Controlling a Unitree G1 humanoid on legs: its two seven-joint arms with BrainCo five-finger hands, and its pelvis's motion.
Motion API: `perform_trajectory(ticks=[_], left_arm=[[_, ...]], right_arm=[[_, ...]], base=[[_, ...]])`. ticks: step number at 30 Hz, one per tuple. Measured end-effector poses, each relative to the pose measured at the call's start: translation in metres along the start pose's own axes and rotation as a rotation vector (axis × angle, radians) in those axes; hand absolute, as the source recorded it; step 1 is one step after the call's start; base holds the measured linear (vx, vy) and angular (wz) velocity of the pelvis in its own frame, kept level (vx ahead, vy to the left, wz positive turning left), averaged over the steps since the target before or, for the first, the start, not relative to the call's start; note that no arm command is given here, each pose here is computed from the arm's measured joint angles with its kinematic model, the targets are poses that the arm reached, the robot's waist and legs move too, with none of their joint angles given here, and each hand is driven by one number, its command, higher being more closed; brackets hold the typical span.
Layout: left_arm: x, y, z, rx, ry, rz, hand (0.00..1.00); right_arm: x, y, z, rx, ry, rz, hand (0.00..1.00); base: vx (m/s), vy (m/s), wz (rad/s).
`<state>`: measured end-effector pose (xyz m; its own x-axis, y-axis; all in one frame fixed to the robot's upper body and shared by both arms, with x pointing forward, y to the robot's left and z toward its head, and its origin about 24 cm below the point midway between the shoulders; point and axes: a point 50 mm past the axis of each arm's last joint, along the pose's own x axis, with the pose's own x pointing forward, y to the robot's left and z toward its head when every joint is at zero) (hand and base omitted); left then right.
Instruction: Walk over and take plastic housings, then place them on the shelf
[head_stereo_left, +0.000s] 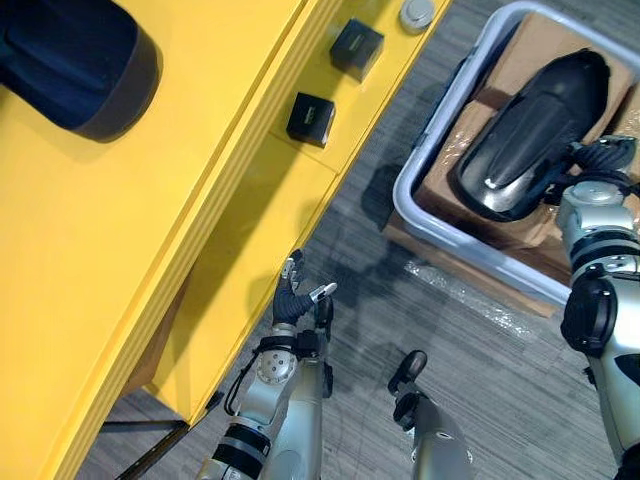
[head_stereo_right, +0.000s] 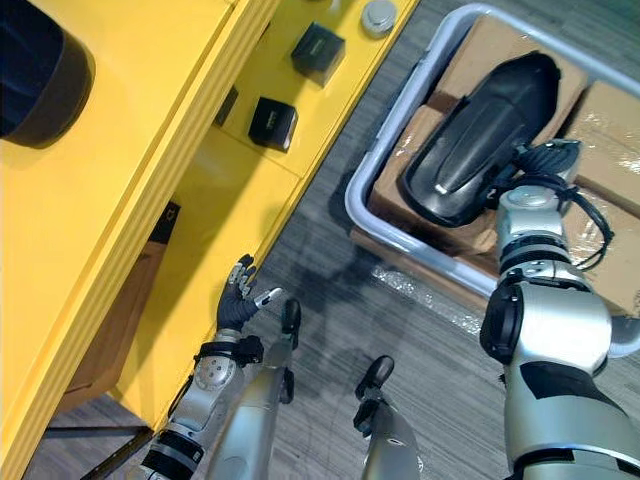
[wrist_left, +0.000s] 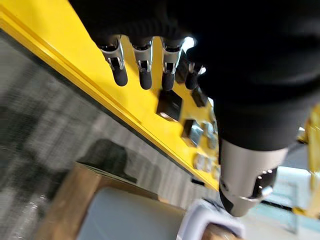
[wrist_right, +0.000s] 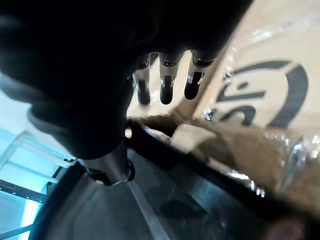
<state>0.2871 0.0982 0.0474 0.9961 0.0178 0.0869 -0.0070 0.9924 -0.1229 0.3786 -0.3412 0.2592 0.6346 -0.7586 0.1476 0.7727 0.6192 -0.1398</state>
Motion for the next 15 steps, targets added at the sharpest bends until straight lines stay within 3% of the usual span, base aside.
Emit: perform_trajectory(ticks=[3,4,15], left_arm=[[-0.001,0.001,-0.005,-0.012,0.031,0.007,0.0],[-0.001,0.001,-0.006,-0.011,0.035,0.009,0.0],[0.003,0.005,-0.003,-0.051,0.038,0.052,0.0]], right_arm=[[0.004,-0.009,0.001,0.005,0.006,-0.023,0.0],[0.004,-0.01,0.001,0.002,0.007,-0.024,1.0],[0.014,-0.041,-0.004,-0.031,0.032,-0.085,1.0]], base=[[0.03,-0.007,0.1],[0.03,-0.009,0.03],[0.01,-0.012,0.04]])
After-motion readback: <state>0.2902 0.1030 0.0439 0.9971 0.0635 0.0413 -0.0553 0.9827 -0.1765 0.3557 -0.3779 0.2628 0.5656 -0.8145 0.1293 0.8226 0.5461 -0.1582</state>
